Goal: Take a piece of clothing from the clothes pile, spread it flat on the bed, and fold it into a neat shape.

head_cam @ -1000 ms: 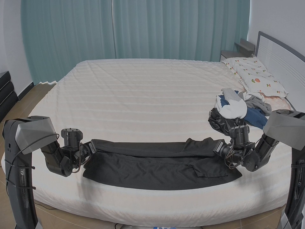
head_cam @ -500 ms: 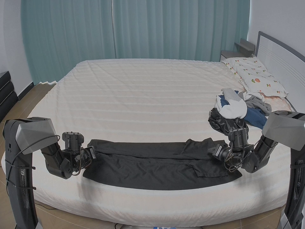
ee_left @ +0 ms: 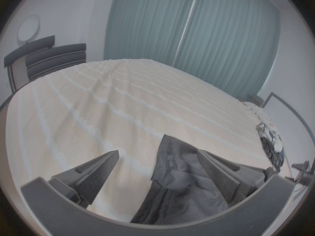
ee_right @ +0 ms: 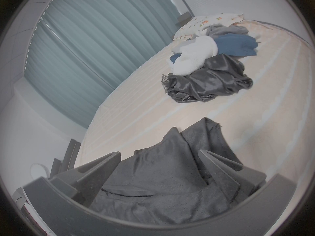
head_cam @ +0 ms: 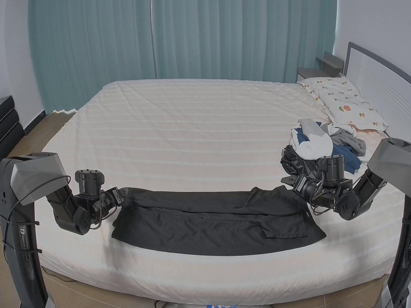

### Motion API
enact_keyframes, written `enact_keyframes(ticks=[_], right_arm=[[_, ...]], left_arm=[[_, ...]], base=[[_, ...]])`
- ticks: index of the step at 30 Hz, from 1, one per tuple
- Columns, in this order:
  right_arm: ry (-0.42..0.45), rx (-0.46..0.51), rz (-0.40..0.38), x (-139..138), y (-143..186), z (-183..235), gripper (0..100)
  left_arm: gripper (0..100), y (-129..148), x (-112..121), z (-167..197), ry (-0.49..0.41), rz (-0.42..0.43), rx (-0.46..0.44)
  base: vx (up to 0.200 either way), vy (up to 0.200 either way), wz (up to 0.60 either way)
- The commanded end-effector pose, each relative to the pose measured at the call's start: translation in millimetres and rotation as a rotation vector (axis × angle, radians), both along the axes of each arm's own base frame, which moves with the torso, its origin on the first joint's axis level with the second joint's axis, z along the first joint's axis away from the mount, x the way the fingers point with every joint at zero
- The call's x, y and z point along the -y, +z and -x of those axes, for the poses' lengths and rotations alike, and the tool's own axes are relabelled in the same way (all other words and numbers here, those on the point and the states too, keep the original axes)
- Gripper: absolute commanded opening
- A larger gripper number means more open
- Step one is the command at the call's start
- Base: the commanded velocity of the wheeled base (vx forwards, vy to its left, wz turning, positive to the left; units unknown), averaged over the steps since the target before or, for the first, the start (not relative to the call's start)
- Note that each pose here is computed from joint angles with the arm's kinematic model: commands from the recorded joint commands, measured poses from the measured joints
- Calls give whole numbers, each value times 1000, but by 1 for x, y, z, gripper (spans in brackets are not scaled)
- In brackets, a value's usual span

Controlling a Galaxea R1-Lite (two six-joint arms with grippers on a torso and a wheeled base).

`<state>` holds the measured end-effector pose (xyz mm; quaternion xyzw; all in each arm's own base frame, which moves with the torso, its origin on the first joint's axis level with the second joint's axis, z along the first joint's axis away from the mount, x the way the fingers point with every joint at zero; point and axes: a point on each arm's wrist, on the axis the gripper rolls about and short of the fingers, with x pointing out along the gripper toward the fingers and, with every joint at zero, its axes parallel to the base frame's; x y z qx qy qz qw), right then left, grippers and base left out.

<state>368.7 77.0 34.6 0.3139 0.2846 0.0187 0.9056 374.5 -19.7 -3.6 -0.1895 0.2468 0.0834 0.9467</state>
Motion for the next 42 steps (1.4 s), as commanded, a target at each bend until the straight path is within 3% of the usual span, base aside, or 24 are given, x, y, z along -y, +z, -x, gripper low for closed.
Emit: enact_keyframes(ticks=[1,5,10,11,19,23,24,39,40,42], right_arm=[[32,-17,-12,-4,-6,-10,100],[32,-72,-3,-5,-31,-19,100],[31,-131,8,-5,-60,-26,100],[31,-141,10,-5,-65,-27,0],[5,-126,14,2,-60,-26,0],[-19,-127,16,13,-54,-20,0],[-20,-125,16,14,-54,-19,100],[-38,-54,1,20,-38,9,100],[-41,-52,2,20,-35,11,100],[-52,-49,4,21,-29,17,100]], left_arm=[[100,13,-1,-6,18,64,24],[100,18,-1,-10,28,156,-16],[100,17,-8,-15,35,191,-28],[100,16,-9,-15,34,194,-28],[100,17,-9,-18,35,197,-22],[100,14,-6,-26,48,257,-13],[100,12,-5,-29,55,279,-14],[100,-19,8,-63,10,297,-31],[0,-21,8,-63,11,297,-34],[0,-22,8,-64,14,295,-33]], base=[[0,0,0],[0,0,0],[0,0,0],[0,0,0],[0,0,0],[0,0,0],[0,0,0],[0,0,0],[0,0,0],[0,0,0]])
